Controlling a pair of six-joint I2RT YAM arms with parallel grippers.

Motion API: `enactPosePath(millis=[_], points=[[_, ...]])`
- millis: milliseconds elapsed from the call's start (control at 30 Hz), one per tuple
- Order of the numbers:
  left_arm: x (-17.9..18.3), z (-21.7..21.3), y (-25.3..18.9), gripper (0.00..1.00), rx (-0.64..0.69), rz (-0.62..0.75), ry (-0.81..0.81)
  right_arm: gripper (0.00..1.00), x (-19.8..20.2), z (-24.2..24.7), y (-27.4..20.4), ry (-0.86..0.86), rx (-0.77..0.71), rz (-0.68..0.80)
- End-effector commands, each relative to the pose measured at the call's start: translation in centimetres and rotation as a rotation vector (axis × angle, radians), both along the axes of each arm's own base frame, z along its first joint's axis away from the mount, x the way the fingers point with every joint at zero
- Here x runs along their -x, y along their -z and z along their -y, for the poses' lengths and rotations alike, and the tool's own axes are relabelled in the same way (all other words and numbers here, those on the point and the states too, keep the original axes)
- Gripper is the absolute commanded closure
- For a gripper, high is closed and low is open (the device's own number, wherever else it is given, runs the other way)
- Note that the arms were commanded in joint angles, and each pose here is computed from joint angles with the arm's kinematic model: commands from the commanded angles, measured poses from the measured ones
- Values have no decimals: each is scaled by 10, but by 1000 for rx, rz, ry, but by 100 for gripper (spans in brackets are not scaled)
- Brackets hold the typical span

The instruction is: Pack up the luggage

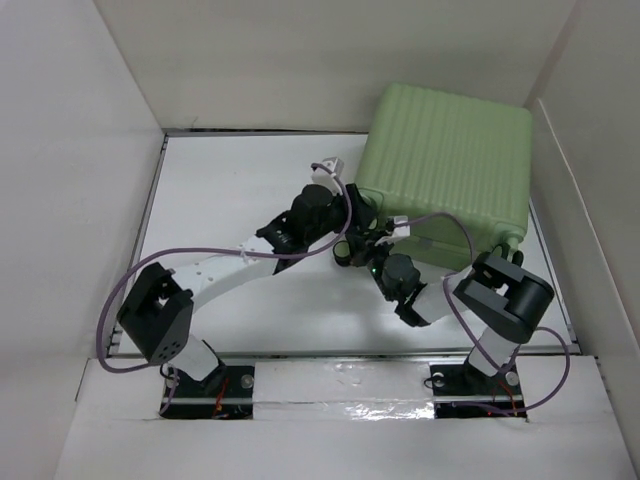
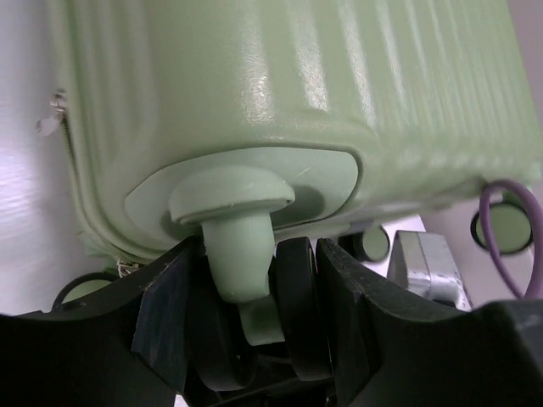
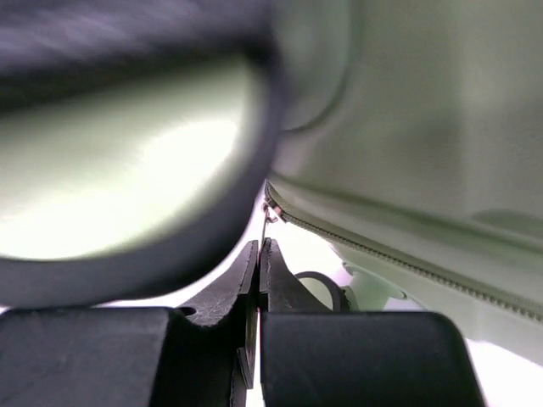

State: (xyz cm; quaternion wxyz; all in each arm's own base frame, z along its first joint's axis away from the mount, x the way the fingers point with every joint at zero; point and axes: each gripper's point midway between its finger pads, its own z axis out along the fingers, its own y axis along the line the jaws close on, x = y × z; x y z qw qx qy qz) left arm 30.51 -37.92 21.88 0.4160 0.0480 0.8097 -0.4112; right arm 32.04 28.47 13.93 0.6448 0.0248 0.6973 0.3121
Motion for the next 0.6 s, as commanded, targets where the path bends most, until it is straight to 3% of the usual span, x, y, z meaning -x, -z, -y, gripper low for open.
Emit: enactPosePath(millis=[0, 67, 100, 133, 200, 233, 333, 467, 567], points=[[123, 42, -130, 100, 386, 163, 443, 100, 85, -108, -101, -607, -371, 201], [112, 30, -113, 95, 329, 170, 358, 92, 85, -99, -88, -579, -345, 157], [111, 23, -106, 87, 293, 161, 329, 72, 80, -92, -81, -529, -336, 137], [107, 17, -94, 70, 257, 154, 297, 62, 82, -86, -78, -519, -326, 134], [91, 0, -89, 53, 223, 172, 212, 38, 88, -72, -61, -489, -274, 88], [86, -6, -78, 39, 201, 164, 194, 33, 89, -68, -55, -474, -251, 67], [63, -30, -68, 25, 136, 172, 95, 19, 98, -54, -33, -428, -160, -1], [29, -78, -56, 21, 35, 203, -121, 7, 110, -33, -11, -374, -30, -88], [25, -89, -59, 22, 89, 204, -108, 1, 113, -23, -3, -358, 27, -128]])
